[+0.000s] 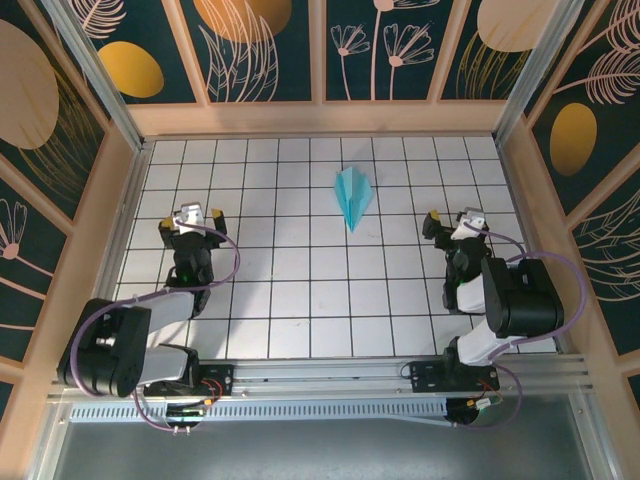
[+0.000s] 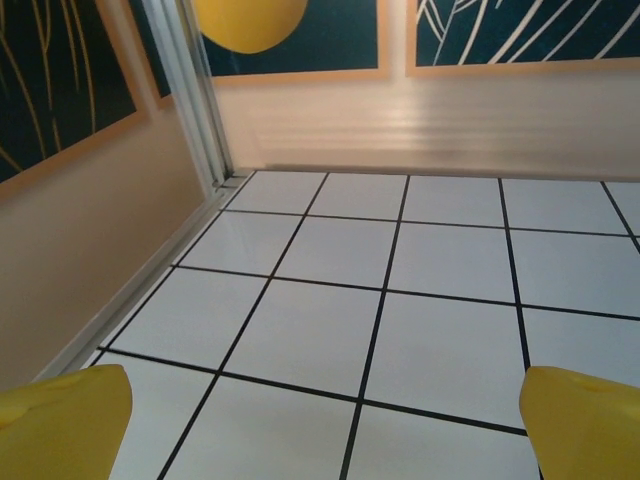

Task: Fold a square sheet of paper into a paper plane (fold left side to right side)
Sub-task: Reset both arms

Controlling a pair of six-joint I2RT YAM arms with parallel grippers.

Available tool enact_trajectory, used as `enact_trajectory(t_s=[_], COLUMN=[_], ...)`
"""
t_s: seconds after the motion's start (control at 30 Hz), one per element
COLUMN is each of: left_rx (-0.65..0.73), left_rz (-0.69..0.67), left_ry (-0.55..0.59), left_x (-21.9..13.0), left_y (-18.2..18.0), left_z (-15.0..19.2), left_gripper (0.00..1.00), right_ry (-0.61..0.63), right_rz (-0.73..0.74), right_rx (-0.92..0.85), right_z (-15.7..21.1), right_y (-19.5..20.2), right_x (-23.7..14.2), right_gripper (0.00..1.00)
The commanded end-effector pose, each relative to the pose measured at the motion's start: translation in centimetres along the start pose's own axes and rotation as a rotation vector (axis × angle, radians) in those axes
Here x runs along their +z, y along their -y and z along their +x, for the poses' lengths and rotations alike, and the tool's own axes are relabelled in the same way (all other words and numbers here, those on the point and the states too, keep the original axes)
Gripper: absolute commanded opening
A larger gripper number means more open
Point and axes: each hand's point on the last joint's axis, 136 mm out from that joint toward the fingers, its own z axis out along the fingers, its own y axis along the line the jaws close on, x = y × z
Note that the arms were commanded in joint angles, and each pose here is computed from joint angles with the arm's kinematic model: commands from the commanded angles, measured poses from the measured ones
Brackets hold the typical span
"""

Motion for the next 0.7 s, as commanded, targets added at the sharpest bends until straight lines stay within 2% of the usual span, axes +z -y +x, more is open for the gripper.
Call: enact_trajectory(t_s=[0.0, 0.23, 0.67], left_rx=[-0.004, -0.078, -0.12], left_rz=[0.032, 0.084, 0.115], left_ry=[0.084, 0.121, 0.055], left_x=[0.5, 0.1, 1.9], left_y=[0.2, -0.9, -1.3], left_z=[-1.7, -0.1, 1.4], left_gripper=[0.99, 0.99, 0.99], right_ry=[0.011, 0.01, 0.009], right_rz=[-0.009, -0.008, -0.007], right_rx=[0.007, 0.007, 0.006], right_z=[-0.4, -0.4, -0.3], right_y=[-0.2, -0.2, -0.2], right_x=[0.1, 0.1, 0.1], right_gripper=[0.99, 0.99, 0.99])
